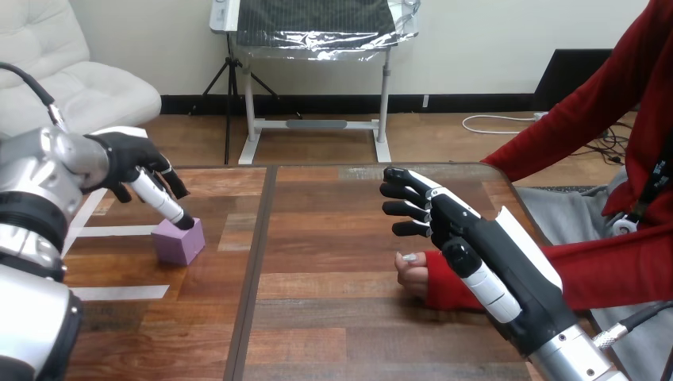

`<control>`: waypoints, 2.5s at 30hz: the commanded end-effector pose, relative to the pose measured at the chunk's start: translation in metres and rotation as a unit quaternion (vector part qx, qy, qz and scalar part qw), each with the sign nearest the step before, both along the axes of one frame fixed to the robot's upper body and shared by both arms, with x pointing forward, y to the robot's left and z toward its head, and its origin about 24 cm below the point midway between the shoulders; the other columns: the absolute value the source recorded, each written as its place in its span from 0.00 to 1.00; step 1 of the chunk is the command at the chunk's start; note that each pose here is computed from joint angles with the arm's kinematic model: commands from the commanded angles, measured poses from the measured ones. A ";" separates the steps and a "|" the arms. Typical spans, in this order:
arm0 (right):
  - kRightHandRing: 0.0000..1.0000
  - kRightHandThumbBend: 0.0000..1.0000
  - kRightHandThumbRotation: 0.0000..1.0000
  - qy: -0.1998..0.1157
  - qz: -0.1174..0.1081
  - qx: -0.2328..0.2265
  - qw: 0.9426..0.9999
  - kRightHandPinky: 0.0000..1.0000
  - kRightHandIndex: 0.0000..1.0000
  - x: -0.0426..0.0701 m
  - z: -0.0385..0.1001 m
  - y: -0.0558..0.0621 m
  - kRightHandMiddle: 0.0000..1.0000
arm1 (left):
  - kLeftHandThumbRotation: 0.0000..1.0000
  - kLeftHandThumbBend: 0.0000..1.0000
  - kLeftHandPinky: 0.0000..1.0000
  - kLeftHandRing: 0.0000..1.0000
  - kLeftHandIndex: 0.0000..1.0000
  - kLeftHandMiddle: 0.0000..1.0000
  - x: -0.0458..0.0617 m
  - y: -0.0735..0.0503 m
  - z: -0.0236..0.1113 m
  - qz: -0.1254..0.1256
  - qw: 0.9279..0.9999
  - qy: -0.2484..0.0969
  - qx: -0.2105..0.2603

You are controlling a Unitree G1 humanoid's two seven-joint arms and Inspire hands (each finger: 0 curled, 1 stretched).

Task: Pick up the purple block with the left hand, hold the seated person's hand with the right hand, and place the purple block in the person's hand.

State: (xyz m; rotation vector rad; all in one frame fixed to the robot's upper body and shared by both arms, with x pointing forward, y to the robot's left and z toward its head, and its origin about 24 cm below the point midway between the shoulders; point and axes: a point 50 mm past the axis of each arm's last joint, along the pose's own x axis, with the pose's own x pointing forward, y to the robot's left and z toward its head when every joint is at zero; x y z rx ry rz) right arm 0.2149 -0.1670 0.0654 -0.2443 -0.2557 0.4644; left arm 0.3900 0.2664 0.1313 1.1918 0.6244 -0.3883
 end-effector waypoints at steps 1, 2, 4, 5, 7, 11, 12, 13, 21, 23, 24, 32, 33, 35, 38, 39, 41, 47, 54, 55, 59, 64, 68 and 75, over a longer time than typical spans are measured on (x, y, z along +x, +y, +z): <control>0.87 1.00 1.00 -0.052 0.011 0.004 0.999 0.82 0.91 0.010 0.024 0.004 0.90 | 0.16 0.63 0.81 0.79 0.66 0.77 0.013 -0.008 0.050 -0.024 0.997 -0.071 -0.009; 0.87 1.00 1.00 -0.052 0.010 0.004 0.999 0.82 0.91 0.010 0.024 0.004 0.90 | 0.16 0.63 0.80 0.79 0.66 0.77 0.013 -0.008 0.051 -0.025 0.997 -0.072 -0.010; 0.87 1.00 1.00 -0.053 0.010 0.003 0.999 0.82 0.91 0.010 0.024 0.004 0.90 | 0.16 0.63 0.79 0.78 0.65 0.77 0.013 -0.008 0.053 -0.027 0.997 -0.075 -0.010; 0.87 1.00 1.00 -0.054 0.010 0.003 0.999 0.82 0.91 0.010 0.024 0.003 0.90 | 0.16 0.63 0.79 0.77 0.65 0.77 0.013 -0.008 0.053 -0.027 0.997 -0.076 -0.010; 0.87 1.00 1.00 -0.054 0.010 0.003 0.998 0.82 0.91 0.011 0.024 0.003 0.90 | 0.16 0.63 0.78 0.77 0.65 0.77 0.013 -0.008 0.055 -0.028 0.996 -0.078 -0.010; 0.87 1.00 1.00 -0.054 0.010 0.003 0.998 0.81 0.91 0.011 0.024 0.003 0.90 | 0.17 0.64 0.78 0.78 0.65 0.77 0.013 -0.008 0.057 -0.028 0.996 -0.082 -0.012; 0.87 1.00 1.00 -0.054 0.011 0.003 0.998 0.81 0.91 0.011 0.024 0.003 0.90 | 0.17 0.64 0.78 0.78 0.65 0.77 0.013 -0.009 0.058 -0.029 0.996 -0.084 -0.012; 0.87 1.00 1.00 -0.054 0.011 0.002 0.998 0.81 0.91 0.011 0.024 0.003 0.90 | 0.16 0.64 0.78 0.79 0.66 0.78 0.013 -0.009 0.058 -0.029 0.996 -0.085 -0.013; 0.87 1.00 1.00 -0.054 0.013 0.005 0.998 0.81 0.91 0.012 0.024 0.004 0.90 | 0.13 0.68 0.79 0.82 0.74 0.80 0.014 -0.011 0.060 -0.033 0.994 -0.102 -0.012; 0.87 1.00 1.00 -0.054 0.012 0.005 0.998 0.81 0.91 0.011 0.024 0.004 0.90 | 0.12 0.69 0.79 0.82 0.76 0.81 0.014 -0.011 0.058 -0.033 0.994 -0.105 -0.013; 0.87 1.00 1.00 -0.054 0.012 0.005 0.998 0.81 0.91 0.011 0.024 0.004 0.90 | 0.12 0.69 0.79 0.82 0.77 0.81 0.014 -0.011 0.058 -0.033 0.994 -0.106 -0.013; 0.87 1.00 1.00 -0.054 0.013 0.001 0.998 0.82 0.92 0.011 0.024 0.004 0.90 | 0.10 0.71 0.81 0.86 0.85 0.87 0.015 -0.015 0.050 -0.033 0.993 -0.110 0.007; 0.87 1.00 1.00 -0.054 0.013 0.001 0.998 0.82 0.92 0.011 0.024 0.004 0.90 | 0.10 0.72 0.83 0.88 0.86 0.89 0.015 -0.015 0.049 -0.033 0.993 -0.111 0.009; 0.87 1.00 1.00 -0.054 0.014 0.001 0.998 0.82 0.92 0.011 0.024 0.004 0.90 | 0.10 0.73 0.84 0.89 0.87 0.90 0.015 -0.016 0.045 -0.032 0.993 -0.112 0.016; 0.87 1.00 1.00 -0.055 0.014 0.001 0.998 0.82 0.92 0.011 0.024 0.004 0.90 | 0.08 0.74 0.87 0.91 0.88 0.91 0.015 -0.017 0.039 -0.028 0.993 -0.111 0.024; 0.87 0.99 1.00 -0.055 0.014 0.002 0.998 0.82 0.92 0.011 0.024 0.004 0.90 | 0.08 0.74 0.88 0.91 0.89 0.91 0.015 -0.018 0.036 -0.029 0.993 -0.110 0.031; 0.87 1.00 1.00 -0.055 0.014 0.003 0.998 0.82 0.91 0.011 0.024 0.004 0.90 | 0.07 0.75 0.89 0.93 0.90 0.92 0.015 -0.018 0.034 -0.031 0.993 -0.109 0.038; 0.87 1.00 1.00 -0.053 0.013 0.006 0.998 0.82 0.91 0.010 0.024 0.004 0.90 | 0.06 0.81 0.93 0.97 0.91 0.95 0.015 -0.021 0.025 -0.041 0.991 -0.110 0.066; 0.87 1.00 1.00 -0.054 0.013 0.005 0.998 0.81 0.91 0.010 0.024 0.004 0.89 | 0.08 0.91 0.96 0.99 0.93 0.97 0.014 -0.024 0.015 -0.051 0.988 -0.108 0.094; 0.87 1.00 1.00 -0.054 0.013 0.005 0.998 0.81 0.91 0.010 0.024 0.004 0.89 | 0.08 0.92 0.97 1.00 0.93 0.97 0.014 -0.025 0.013 -0.052 0.988 -0.107 0.096; 0.87 1.00 1.00 -0.054 0.013 0.006 0.998 0.81 0.91 0.009 0.025 0.003 0.89 | 0.08 0.95 0.99 0.99 0.94 0.97 0.014 -0.026 0.008 -0.056 0.988 -0.101 0.104; 0.87 1.00 1.00 -0.053 0.014 0.005 0.998 0.81 0.91 0.009 0.025 0.003 0.89 | 0.09 0.99 1.00 1.00 0.95 0.99 0.014 -0.029 0.003 -0.048 0.989 -0.088 0.105; 0.87 1.00 1.00 -0.053 0.015 0.005 0.998 0.81 0.91 0.009 0.024 0.003 0.89 | 0.09 1.00 0.99 1.00 0.96 0.99 0.014 -0.031 0.000 -0.042 0.991 -0.076 0.107; 0.87 1.00 1.00 -0.052 0.012 0.008 0.999 0.81 0.91 0.008 0.024 0.004 0.89 | 0.10 1.00 0.95 1.00 0.98 1.00 0.013 -0.034 -0.006 -0.050 0.990 -0.062 0.120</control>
